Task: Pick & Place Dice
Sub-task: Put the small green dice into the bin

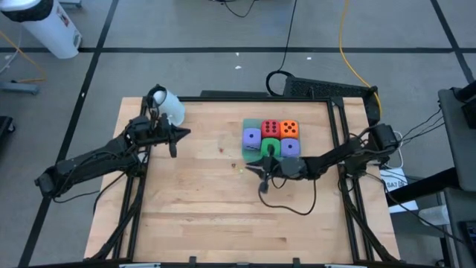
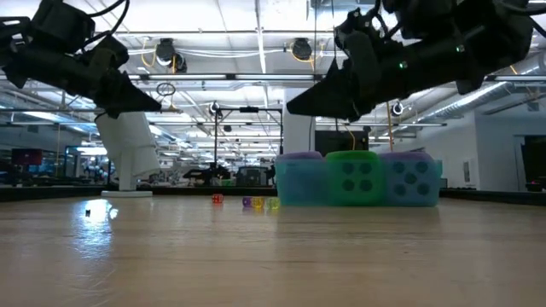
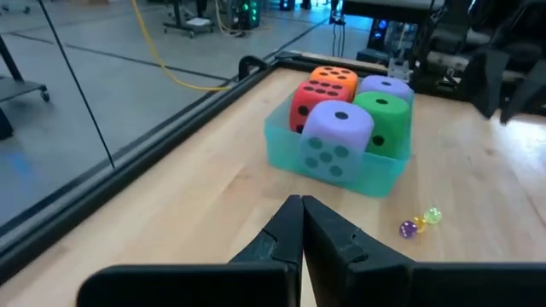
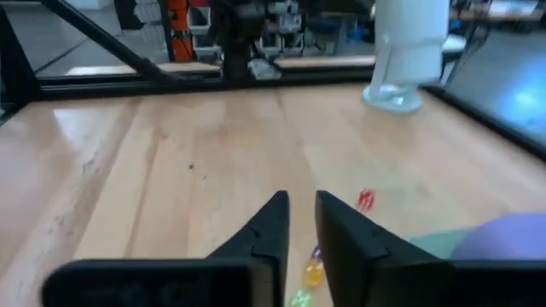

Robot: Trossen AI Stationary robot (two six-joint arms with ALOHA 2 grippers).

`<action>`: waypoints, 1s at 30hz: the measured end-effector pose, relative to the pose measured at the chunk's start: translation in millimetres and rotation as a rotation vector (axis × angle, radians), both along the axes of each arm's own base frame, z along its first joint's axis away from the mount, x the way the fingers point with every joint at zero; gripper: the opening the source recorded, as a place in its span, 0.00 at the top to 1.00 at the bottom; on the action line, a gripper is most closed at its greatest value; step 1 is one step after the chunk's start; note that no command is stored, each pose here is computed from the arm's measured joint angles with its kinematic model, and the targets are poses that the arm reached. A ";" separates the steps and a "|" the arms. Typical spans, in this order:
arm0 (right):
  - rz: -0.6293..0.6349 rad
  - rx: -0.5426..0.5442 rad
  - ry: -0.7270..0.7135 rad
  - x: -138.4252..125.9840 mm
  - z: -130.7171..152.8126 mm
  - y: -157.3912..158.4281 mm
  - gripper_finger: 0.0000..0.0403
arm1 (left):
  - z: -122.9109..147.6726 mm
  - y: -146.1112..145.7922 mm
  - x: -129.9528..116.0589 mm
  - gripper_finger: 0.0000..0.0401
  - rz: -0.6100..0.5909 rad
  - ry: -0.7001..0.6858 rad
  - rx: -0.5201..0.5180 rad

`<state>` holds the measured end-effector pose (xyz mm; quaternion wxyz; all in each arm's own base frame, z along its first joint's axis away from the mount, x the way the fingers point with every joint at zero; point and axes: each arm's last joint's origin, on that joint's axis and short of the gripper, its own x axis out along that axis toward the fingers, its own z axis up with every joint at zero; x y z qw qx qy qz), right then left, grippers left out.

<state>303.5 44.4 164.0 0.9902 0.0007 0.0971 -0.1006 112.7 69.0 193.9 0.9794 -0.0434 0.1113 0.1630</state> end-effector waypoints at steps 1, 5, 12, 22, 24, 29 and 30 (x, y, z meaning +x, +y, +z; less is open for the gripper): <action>0.002 0.022 0.005 0.6 -3.1 1.0 0.86 | 0.5 0.1 0.1 0.97 0.000 -0.005 0.003; 0.069 0.032 0.054 0.5 -14.9 13.1 0.79 | 1.5 0.2 0.3 0.96 0.000 -0.013 0.009; 0.140 -0.024 0.197 -7.6 -30.4 32.9 0.83 | 4.4 0.6 0.8 0.96 -0.001 -0.037 0.033; -0.080 0.078 0.423 -18.2 -53.0 12.6 0.99 | 9.0 0.9 1.5 0.96 0.003 -0.085 0.036; -0.138 0.111 0.456 -19.8 -56.4 3.7 0.99 | 9.1 1.0 1.5 0.96 0.004 -0.087 0.033; -0.252 0.154 0.466 -18.7 -58.5 -21.5 0.99 | 12.4 1.2 1.9 0.96 0.004 -0.117 0.050; -0.268 0.162 0.454 -17.7 -57.8 -26.3 1.00 | 12.7 1.2 2.0 0.96 0.003 -0.119 0.052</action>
